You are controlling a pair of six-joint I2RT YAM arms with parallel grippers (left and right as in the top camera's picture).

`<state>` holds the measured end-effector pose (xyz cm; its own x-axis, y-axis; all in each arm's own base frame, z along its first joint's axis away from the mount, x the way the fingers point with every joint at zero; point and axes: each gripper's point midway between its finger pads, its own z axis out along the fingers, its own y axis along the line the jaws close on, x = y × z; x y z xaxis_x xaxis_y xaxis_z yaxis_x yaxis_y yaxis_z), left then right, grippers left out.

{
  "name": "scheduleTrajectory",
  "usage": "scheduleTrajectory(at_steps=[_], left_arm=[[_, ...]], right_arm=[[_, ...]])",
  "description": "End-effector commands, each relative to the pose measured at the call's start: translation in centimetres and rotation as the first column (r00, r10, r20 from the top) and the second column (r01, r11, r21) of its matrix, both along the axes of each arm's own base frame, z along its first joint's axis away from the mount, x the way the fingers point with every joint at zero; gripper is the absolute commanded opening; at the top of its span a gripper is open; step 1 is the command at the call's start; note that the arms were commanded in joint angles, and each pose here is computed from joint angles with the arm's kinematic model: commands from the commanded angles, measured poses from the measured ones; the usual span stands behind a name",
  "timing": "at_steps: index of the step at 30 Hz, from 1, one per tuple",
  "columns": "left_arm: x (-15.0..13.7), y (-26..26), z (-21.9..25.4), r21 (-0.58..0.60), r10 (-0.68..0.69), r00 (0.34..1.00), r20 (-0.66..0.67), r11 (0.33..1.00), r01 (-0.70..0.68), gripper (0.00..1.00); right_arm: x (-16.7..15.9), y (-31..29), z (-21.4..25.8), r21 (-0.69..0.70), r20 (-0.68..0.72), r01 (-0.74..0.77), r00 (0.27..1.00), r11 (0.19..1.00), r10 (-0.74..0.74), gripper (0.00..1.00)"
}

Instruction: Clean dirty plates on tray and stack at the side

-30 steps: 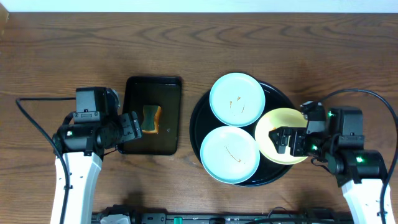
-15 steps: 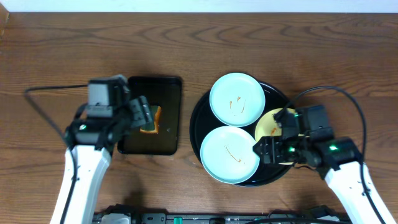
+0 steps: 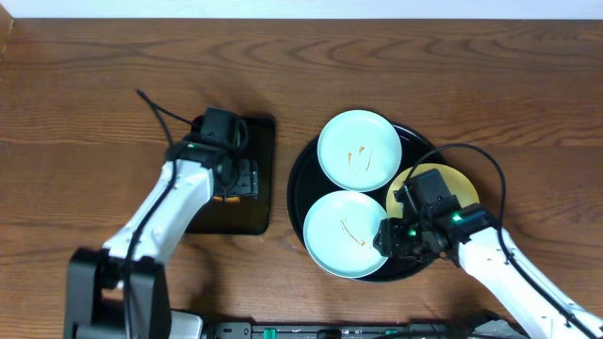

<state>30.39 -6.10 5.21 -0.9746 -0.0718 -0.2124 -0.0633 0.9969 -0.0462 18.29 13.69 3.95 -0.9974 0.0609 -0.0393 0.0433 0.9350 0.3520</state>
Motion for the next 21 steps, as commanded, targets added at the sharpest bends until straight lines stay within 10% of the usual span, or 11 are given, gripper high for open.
scheduleTrajectory(at_steps=[1,21], left_arm=[[0.5,0.3,-1.3,0.038,-0.011,1.000,-0.017,0.999,0.012,0.80],[2.3,1.9,-3.7,0.145,0.015,1.000,0.004,0.989,-0.015,0.78]], right_arm=[[-0.2,-0.1,-1.1,-0.038,-0.030,0.031,0.999,0.999,-0.032,0.53],[-0.2,0.1,-2.5,-0.057,-0.070,0.023,0.997,0.998,-0.027,0.48]])
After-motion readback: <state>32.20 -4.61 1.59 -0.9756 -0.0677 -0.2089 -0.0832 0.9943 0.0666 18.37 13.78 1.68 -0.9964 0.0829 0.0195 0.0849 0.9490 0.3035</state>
